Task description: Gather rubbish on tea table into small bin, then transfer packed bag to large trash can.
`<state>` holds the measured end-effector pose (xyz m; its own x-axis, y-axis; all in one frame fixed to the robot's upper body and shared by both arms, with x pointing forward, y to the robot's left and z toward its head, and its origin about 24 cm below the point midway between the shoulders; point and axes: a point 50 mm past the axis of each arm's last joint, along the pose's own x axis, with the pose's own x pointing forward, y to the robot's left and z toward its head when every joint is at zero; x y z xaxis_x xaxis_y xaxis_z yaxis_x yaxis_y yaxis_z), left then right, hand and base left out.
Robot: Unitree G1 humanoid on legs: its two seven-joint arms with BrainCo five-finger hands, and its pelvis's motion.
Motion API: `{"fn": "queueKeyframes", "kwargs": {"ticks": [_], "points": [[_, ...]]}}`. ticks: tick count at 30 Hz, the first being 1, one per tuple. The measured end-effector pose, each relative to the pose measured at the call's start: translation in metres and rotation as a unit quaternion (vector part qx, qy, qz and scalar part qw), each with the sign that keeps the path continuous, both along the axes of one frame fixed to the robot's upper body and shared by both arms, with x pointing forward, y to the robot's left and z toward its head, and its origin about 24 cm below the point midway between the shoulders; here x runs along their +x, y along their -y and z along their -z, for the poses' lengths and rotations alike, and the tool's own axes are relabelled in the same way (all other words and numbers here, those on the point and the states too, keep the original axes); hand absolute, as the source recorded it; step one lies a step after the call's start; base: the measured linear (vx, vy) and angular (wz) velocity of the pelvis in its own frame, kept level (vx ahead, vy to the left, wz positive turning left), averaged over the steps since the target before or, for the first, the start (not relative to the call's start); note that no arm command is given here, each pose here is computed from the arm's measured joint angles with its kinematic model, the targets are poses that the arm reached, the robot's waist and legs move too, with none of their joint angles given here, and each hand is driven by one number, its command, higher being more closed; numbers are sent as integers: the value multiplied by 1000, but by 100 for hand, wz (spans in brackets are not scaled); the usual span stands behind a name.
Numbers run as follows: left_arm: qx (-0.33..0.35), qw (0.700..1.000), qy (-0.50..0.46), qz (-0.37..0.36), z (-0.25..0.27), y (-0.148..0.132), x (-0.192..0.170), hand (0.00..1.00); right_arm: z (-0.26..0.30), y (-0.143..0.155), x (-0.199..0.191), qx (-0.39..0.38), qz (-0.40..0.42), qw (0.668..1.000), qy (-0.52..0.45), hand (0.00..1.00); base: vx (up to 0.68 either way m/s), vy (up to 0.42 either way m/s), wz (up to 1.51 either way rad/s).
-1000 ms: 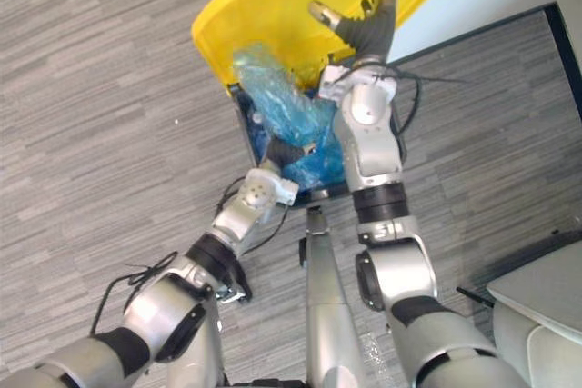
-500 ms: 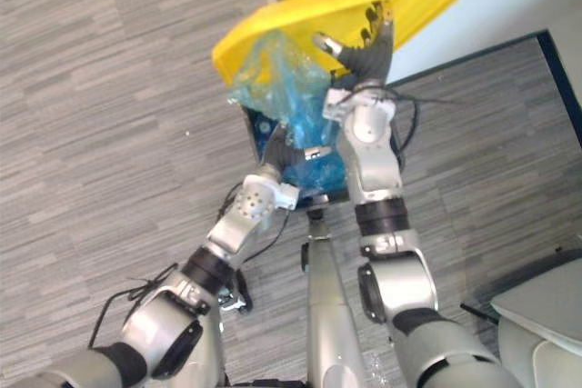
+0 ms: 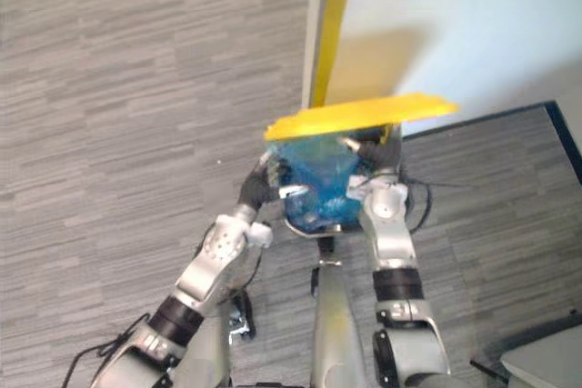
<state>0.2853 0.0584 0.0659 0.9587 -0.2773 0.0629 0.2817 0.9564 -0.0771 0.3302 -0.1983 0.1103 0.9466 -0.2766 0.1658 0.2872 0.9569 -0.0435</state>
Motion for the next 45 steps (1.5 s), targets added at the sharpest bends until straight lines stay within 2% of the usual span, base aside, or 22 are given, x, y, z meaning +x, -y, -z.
{"fn": "queueKeyframes", "kwargs": {"ticks": [6,10,17,19,21,24,28,32,34,40,43,45], "points": [[28,995,-82,-52,48,-49,-25,0,33,12,-18,-1,3,998,-56,0,1,-48,9],[53,989,-115,-76,67,-63,-33,0,37,13,-20,-1,1,998,-63,0,8,-48,5],[49,979,-164,-113,88,-74,-37,0,37,13,-20,-1,-3,998,-64,0,11,-14,2],[38,967,-198,-157,102,-89,-42,0,39,13,-21,-1,-4,998,-66,0,-6,-8,3],[30,941,-250,-227,124,-113,-57,0,43,14,-24,-1,-1,997,-73,0,-17,-23,11],[39,910,-308,-276,146,-133,-77,0,52,18,-30,0,4,996,-88,0,13,-36,14],[37,886,-356,-295,164,-133,-94,0,59,18,-35,2,4,995,-98,0,5,-4,11],[34,877,-378,-294,172,-127,-100,0,81,10,-49,22,1,991,-129,0,-74,21,-11],[38,864,-397,-308,178,-131,-108,0,115,-8,-76,44,-7,982,-186,0,-160,-68,-42],[60,848,-421,-315,187,-132,-129,0,178,-7,-131,13,0,946,-325,0,7,-178,-38],[54,839,-448,-304,195,-119,-139,0,209,5,-162,10,37,912,-408,0,-14,-139,-66],[61,829,-466,-304,200,-119,-139,0,238,3,-193,27,52,871,-487,0,1,-243,-22]]}}
